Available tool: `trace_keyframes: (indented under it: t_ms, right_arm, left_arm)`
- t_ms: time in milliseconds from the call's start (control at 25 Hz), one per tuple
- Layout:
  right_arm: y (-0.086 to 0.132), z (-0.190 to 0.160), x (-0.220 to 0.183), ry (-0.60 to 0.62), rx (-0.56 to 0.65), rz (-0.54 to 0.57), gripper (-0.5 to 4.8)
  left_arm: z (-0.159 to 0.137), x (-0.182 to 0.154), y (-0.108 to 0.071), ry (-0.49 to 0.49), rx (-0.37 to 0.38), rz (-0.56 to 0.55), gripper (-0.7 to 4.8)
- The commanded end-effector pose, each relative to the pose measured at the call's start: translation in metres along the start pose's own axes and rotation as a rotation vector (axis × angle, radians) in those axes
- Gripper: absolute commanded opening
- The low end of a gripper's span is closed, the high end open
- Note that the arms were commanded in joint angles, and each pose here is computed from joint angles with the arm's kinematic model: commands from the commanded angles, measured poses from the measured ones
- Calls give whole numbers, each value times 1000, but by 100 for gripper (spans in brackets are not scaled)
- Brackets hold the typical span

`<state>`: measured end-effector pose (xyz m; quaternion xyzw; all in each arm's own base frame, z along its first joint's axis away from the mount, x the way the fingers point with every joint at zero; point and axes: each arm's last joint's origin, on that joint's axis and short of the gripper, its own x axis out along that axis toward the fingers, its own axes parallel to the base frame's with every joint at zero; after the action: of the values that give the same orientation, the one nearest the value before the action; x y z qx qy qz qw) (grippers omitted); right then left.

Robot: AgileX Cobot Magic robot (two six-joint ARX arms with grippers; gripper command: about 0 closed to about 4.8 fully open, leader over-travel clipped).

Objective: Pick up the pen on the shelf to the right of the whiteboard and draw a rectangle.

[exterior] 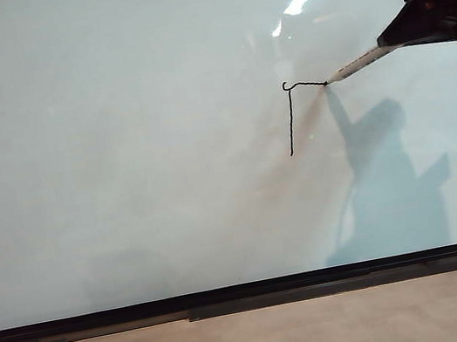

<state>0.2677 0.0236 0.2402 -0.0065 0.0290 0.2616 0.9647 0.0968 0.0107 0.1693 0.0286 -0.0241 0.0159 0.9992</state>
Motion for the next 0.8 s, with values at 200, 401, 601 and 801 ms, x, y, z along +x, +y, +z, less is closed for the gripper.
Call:
trace_keyframes:
  t_ms: [200,401,601,801]
  right_arm:
    - [-9,11,-9,-41,-37,-93,-6]
    - [-9,12,-10,-43,-41,-97,-6]
    - [-11,16,-16,-54,-51,-114,-6]
    - [-15,18,-21,-53,-51,-139,-6]
  left_arm:
    - [2,0,0,-15,-1,-4,-4]
    - [2,0,0,-15,-1,-4,-5]
    - [2,0,0,-15,-1,-4,-5]
    - [2,0,0,-15,-1,-2,-4]
